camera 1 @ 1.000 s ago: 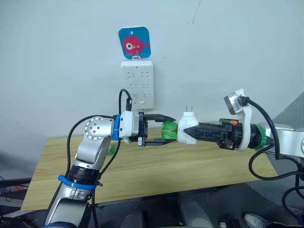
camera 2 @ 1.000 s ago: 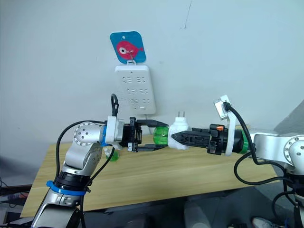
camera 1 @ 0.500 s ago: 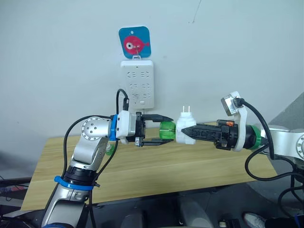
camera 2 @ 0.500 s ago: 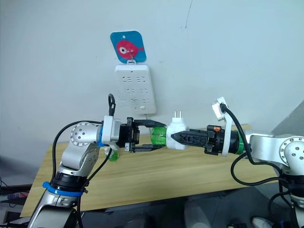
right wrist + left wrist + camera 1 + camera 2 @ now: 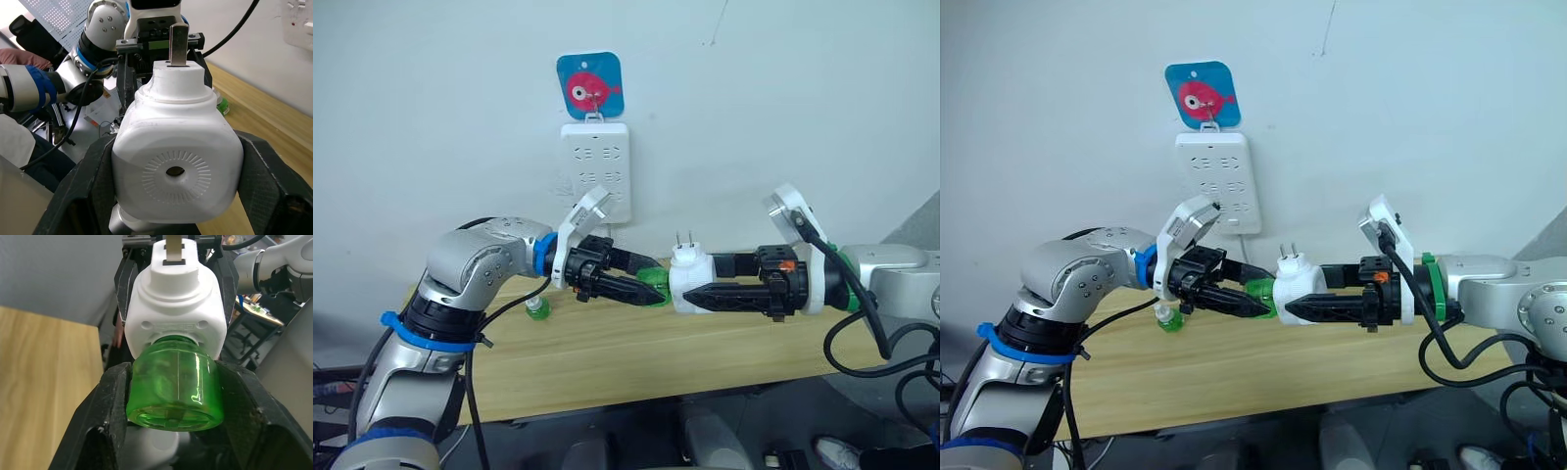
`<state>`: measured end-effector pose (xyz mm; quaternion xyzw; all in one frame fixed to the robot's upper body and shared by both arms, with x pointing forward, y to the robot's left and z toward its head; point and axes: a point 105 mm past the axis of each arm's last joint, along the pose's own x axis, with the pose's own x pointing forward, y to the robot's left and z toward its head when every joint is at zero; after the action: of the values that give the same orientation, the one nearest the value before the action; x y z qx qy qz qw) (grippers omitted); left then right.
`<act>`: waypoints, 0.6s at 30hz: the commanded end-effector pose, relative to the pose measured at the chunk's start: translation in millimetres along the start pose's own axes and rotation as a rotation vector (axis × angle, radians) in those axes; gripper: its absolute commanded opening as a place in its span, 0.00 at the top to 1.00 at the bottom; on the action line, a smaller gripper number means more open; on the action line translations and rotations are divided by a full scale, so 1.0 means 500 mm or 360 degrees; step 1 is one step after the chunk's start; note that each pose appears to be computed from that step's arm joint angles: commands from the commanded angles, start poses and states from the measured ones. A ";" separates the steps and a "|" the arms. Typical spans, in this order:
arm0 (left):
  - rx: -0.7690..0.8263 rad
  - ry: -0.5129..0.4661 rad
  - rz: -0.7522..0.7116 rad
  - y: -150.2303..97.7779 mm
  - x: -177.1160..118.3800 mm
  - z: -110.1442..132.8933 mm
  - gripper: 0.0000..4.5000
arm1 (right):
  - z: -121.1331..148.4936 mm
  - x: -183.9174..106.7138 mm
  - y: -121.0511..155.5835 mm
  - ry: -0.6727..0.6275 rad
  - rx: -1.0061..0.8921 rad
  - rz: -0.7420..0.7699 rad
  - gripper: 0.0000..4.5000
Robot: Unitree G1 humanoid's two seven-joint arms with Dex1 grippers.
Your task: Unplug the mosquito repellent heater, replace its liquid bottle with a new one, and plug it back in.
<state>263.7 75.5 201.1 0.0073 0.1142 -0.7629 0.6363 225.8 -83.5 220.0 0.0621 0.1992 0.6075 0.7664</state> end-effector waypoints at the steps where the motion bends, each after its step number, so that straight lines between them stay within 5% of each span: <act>1: 0.0319 0.0003 0.0138 0.011 -0.019 -0.004 0.13 | 0.026 -0.014 0.019 -0.0127 0.0027 0.0071 0.34; 3: 0.0540 -0.0061 0.0188 0.006 -0.028 -0.006 0.00 | 0.026 -0.026 0.009 -0.0165 0.0111 0.0037 0.34; 8: 0.0897 -0.0210 0.0429 0.005 -0.040 -0.020 0.00 | 0.023 -0.053 -0.012 -0.0259 0.0296 -0.0024 0.34; 18: 0.1310 -0.0418 0.0482 -0.007 0.019 0.002 0.00 | 0.020 -0.056 -0.013 -0.0313 0.0415 -0.0027 0.34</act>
<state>260.9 71.2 193.1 0.1666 -0.2555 -0.6445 0.7011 232.9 -110.1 219.0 0.2143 0.2269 0.5509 0.7740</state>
